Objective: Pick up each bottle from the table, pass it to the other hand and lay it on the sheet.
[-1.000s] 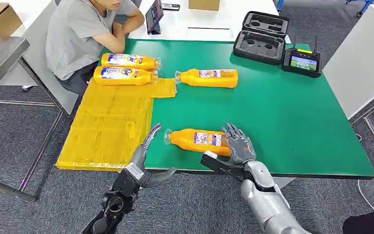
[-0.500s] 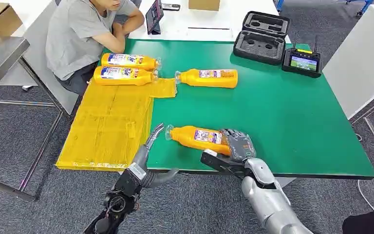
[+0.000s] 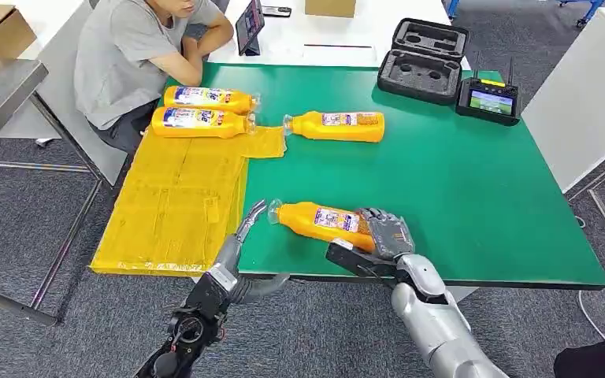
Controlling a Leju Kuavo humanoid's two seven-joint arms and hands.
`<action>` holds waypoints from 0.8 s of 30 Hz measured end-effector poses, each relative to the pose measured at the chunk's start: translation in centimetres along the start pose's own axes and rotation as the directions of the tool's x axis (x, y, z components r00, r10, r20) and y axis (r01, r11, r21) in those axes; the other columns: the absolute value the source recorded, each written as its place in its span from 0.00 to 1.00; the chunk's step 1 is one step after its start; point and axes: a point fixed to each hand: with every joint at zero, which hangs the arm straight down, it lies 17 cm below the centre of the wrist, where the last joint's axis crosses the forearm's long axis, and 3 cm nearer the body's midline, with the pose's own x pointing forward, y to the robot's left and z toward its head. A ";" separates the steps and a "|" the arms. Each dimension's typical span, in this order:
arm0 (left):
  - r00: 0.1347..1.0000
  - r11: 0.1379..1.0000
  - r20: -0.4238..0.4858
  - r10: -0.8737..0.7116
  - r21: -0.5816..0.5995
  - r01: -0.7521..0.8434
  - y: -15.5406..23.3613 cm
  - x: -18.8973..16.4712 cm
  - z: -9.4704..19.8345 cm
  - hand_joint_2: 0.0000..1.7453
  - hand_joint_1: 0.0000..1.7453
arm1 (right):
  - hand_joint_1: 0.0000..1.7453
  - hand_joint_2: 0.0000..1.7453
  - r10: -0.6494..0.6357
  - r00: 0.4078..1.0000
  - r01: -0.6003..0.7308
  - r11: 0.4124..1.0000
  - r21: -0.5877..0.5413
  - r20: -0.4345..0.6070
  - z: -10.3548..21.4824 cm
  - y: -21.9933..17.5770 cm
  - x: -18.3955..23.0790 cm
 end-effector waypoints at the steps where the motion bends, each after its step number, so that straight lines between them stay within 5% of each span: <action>1: 1.000 1.000 0.000 0.001 -0.001 -0.001 0.0 0.0 0.0 1.00 0.00 | 1.00 1.00 -0.003 1.000 0.003 1.000 -0.001 -0.001 0.0 0.0 0.0; 6: 1.000 1.000 0.001 0.000 0.002 0.000 0.0 0.0 -0.1 1.00 0.00 | 1.00 1.00 -0.236 0.963 0.244 0.969 -0.047 0.131 0.5 -1.0 2.2; 14: 1.000 0.998 0.026 0.007 0.069 -0.009 1.1 0.9 -0.6 1.00 0.00 | 1.00 1.00 -0.566 0.774 0.625 0.754 -0.202 0.284 1.6 -5.8 2.4; 24: 0.993 0.983 0.115 0.010 0.181 -0.031 3.5 4.2 -1.6 1.00 0.00 | 1.00 1.00 -0.666 0.670 0.742 0.593 -0.312 0.326 2.8 -8.0 1.2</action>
